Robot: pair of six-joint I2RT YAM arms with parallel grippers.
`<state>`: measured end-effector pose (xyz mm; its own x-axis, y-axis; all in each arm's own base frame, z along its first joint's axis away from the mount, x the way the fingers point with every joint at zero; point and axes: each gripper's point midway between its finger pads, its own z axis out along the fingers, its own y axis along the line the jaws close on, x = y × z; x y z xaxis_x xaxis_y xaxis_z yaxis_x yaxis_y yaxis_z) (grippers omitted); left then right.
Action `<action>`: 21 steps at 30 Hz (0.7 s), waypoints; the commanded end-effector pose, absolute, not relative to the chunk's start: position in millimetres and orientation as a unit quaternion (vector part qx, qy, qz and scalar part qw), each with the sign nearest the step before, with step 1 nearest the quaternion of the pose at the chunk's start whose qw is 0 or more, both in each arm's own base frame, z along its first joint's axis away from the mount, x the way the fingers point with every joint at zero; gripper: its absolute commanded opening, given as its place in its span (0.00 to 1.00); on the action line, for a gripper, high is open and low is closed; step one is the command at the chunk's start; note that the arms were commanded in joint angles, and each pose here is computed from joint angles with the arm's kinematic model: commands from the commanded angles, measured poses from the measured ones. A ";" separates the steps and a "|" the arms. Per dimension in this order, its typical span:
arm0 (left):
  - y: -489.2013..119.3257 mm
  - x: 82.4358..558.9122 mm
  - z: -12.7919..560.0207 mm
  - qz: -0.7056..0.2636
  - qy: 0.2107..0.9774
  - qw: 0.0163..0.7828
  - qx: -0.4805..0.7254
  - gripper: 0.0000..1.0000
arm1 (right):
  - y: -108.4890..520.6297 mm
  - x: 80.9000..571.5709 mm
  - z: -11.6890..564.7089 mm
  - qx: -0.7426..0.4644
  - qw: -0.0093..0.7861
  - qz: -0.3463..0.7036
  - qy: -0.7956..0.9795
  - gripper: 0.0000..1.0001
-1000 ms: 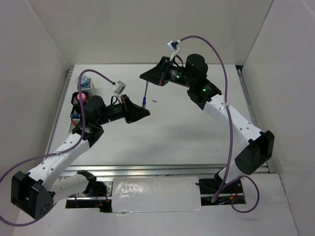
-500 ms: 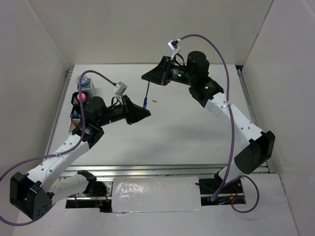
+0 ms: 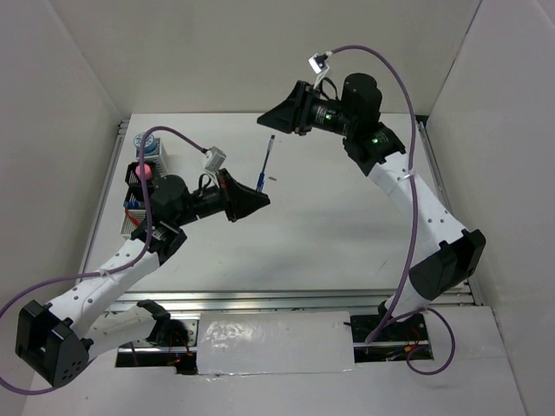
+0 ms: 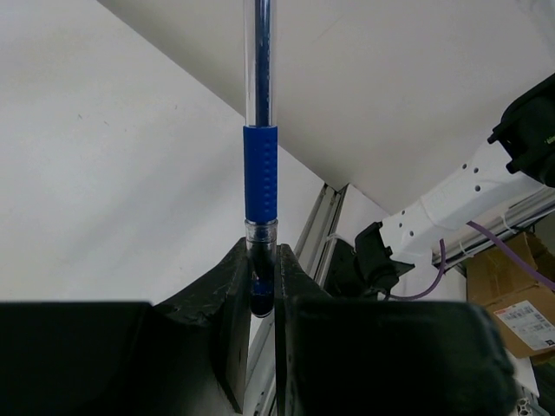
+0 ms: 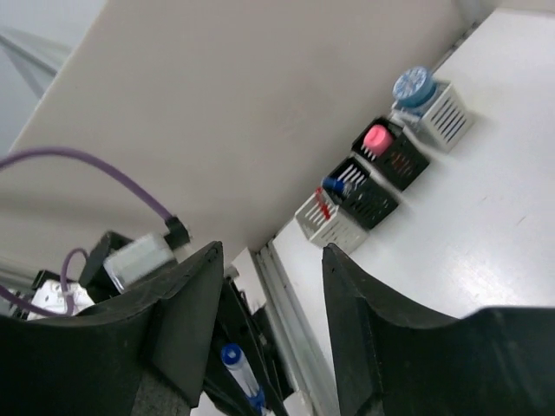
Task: Sort the stationery into containers
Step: Close the pen cap on the pen.
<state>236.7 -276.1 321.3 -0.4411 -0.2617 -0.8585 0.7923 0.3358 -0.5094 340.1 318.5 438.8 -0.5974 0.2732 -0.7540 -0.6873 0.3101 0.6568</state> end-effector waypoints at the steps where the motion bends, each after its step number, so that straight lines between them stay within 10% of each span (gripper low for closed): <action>1: -277.4 232.1 331.4 -0.540 0.629 0.514 0.222 0.00 | 293.5 354.0 485.7 -0.152 0.491 0.551 0.657 0.57; 9: -278.6 230.2 309.0 -0.549 0.683 0.439 0.195 0.00 | 237.4 347.2 520.4 -0.296 0.587 0.446 0.607 0.56; 21: -270.4 217.0 293.7 -0.596 0.745 0.264 0.143 0.00 | 216.3 247.9 364.4 -0.672 0.615 0.051 0.409 0.67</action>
<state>231.4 -268.2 274.3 -0.7680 -0.1352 -0.6260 0.5637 0.3213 -0.7609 236.9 229.3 368.9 0.4071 -0.3885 -0.8266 -0.8397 0.1970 -0.5061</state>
